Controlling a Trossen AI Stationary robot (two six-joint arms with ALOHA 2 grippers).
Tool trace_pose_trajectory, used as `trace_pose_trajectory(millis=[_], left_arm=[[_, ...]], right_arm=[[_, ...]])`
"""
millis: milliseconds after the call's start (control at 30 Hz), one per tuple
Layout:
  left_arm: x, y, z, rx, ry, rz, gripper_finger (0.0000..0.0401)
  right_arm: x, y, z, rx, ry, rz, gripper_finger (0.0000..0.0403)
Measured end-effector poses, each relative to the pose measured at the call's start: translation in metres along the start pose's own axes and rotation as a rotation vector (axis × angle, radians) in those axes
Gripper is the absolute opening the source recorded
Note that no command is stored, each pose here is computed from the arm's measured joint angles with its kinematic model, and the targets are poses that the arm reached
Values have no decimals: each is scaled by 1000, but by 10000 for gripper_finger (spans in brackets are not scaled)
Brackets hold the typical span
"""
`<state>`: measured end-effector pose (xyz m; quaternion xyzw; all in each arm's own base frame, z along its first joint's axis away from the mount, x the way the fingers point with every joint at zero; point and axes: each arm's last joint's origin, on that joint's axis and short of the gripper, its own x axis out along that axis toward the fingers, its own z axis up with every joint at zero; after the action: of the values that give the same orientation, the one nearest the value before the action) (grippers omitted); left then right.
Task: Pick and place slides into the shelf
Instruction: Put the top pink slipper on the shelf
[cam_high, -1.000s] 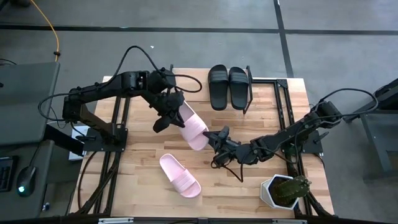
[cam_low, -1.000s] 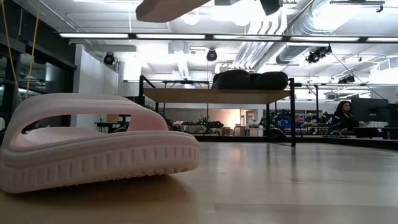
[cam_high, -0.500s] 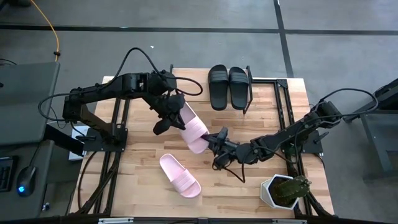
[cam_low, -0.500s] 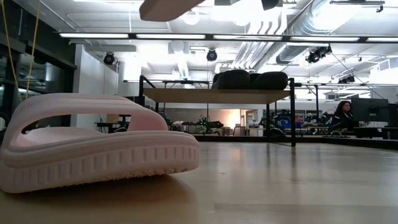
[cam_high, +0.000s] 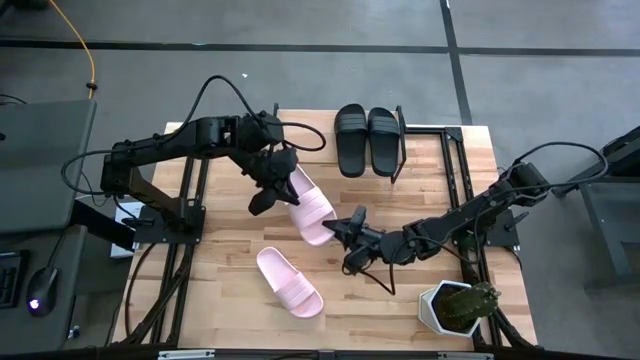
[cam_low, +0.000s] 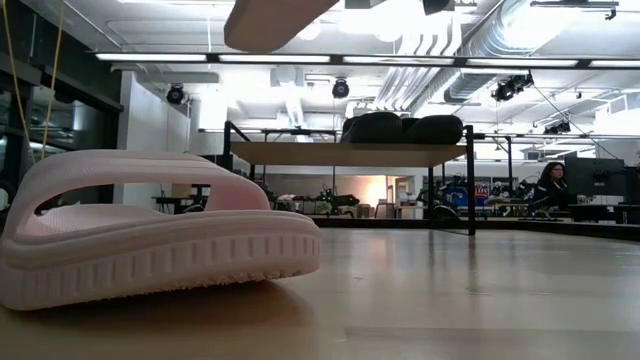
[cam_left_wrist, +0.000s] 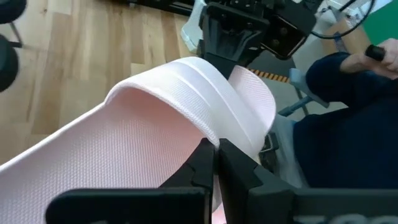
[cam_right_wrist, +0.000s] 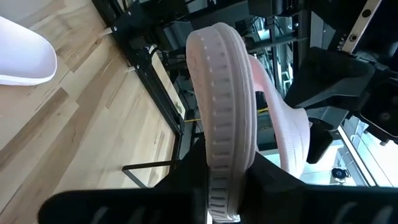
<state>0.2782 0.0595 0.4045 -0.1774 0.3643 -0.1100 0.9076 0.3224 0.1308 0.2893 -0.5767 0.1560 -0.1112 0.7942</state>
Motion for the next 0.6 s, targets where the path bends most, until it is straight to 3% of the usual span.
trace_pose_trajectory(millis=[233,600], left_arm=[[-1,5,0,13,-11,187,31],[-4,12,1,44,-23,452,155]], right_arm=[[0,0,-1,5,17,-7,10],[9,-4,-11,31,82,-25,11]])
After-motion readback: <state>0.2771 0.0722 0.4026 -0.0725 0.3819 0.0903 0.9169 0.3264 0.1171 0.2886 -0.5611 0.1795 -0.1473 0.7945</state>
